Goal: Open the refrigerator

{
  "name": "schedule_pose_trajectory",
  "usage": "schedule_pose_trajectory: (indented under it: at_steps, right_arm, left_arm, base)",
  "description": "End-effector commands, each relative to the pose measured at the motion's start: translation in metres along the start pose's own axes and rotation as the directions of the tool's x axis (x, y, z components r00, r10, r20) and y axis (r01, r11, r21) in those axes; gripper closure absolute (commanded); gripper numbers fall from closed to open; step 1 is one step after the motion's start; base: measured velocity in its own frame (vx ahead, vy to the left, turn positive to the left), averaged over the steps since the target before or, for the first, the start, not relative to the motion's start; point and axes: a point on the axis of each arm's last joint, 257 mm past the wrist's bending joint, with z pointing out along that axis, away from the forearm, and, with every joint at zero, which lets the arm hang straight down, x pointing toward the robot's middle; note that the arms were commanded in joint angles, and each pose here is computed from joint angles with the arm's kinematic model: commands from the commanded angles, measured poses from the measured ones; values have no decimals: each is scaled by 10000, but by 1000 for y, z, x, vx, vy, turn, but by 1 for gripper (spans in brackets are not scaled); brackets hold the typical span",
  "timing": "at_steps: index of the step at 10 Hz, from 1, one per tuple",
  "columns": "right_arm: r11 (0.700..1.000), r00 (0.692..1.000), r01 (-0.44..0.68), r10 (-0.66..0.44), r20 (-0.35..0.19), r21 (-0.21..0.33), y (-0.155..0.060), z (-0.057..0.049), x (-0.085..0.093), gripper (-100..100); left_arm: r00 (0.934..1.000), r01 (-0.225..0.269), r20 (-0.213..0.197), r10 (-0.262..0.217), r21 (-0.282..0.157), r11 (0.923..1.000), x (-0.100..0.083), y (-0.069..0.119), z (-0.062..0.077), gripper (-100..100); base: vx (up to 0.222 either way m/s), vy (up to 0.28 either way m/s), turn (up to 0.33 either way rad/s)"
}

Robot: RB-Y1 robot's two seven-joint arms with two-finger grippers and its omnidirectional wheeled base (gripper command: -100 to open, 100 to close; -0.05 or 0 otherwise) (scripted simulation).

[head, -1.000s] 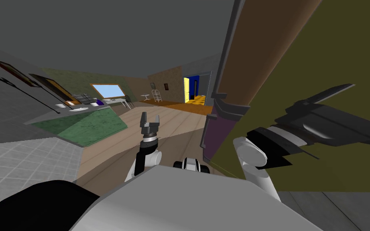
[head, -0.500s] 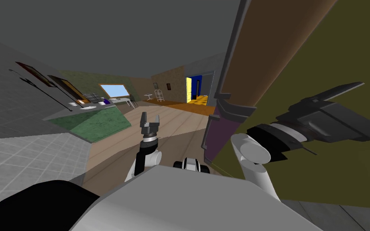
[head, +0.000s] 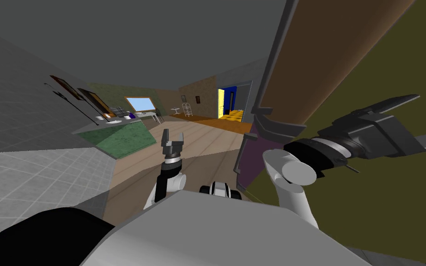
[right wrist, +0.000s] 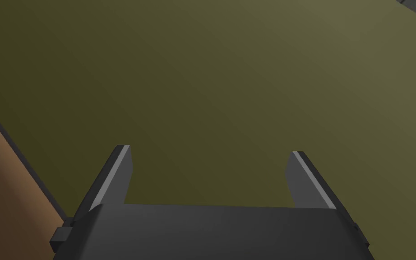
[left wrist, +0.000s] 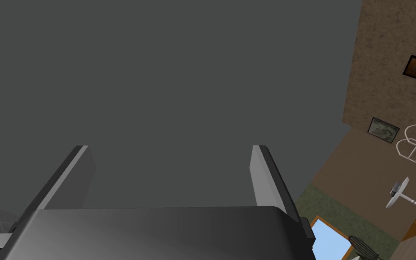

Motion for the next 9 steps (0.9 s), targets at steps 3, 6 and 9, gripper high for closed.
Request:
schedule_pose_trajectory:
  at_steps: [3,6,9]
  right_arm:
    - [9929,9900,-981,1043,955,-667,2,1,-23,-100]
    - [9826,9762,-1513,1656,1403,-1076,1,0,-34,-100]
    - [9545,9423,-2364,2709,1968,-1819,-3,-2,-49,-100]
  left_arm:
    - [10000,0,0,0,0,10000,0,0,0,0]
    - [10000,0,1,0,0,10000,0,0,0,0]
    - [10000,0,0,0,0,10000,0,0,0,0]
  base:
    - [7,-4,69]
    - [6,-4,52]
    - [-3,-10,88]
